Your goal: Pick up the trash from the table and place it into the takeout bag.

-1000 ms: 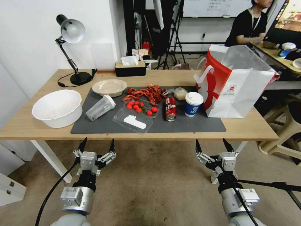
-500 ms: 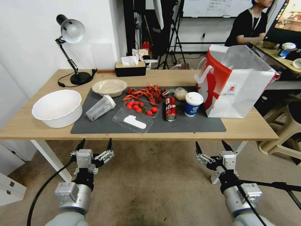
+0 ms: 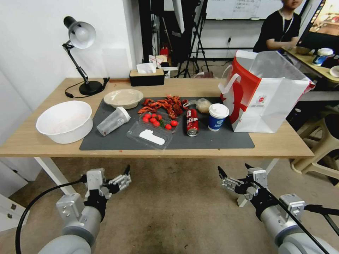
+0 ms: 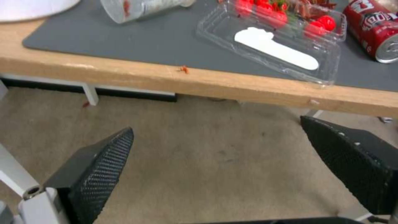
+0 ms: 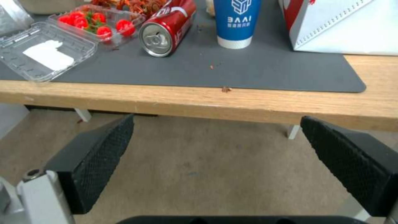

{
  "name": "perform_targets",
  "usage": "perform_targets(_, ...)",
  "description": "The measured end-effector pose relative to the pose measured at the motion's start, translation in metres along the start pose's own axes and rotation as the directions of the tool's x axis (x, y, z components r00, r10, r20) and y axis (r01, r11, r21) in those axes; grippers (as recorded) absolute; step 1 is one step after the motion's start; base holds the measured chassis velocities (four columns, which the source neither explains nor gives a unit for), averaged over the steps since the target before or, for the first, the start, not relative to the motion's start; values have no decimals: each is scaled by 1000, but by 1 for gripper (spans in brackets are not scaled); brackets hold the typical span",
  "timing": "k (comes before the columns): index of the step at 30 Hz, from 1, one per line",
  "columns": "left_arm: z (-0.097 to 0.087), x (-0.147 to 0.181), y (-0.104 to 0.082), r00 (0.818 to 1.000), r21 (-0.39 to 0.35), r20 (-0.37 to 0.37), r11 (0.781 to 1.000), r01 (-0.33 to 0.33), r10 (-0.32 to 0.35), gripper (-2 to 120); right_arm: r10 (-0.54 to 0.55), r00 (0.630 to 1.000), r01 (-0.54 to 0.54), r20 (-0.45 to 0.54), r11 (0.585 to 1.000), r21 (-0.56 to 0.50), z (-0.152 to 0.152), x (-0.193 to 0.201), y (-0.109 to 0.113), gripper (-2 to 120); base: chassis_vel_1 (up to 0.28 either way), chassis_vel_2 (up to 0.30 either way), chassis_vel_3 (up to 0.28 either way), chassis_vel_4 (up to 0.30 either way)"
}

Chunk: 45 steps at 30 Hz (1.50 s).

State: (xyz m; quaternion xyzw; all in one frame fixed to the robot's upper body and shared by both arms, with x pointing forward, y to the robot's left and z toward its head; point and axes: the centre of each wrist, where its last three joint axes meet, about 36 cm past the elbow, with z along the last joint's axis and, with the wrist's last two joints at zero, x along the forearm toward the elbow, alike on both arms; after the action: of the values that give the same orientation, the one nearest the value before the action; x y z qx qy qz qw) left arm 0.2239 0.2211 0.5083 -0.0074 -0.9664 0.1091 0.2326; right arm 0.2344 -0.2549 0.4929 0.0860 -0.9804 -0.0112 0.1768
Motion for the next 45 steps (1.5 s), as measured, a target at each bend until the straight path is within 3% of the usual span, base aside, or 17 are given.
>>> perform_targets(30, 0, -1, 1, 1000, 4, 19, 1000, 5, -5, 100, 6, 1000, -6, 10, 1000, 8, 1, -2, -1, 100, 0, 0, 0, 0)
perform_targets(45, -2, -2, 0, 999, 6, 36, 1000, -1, 1, 100, -33, 988, 29, 153, 999, 28, -11, -23, -21, 100, 0, 0, 0, 0)
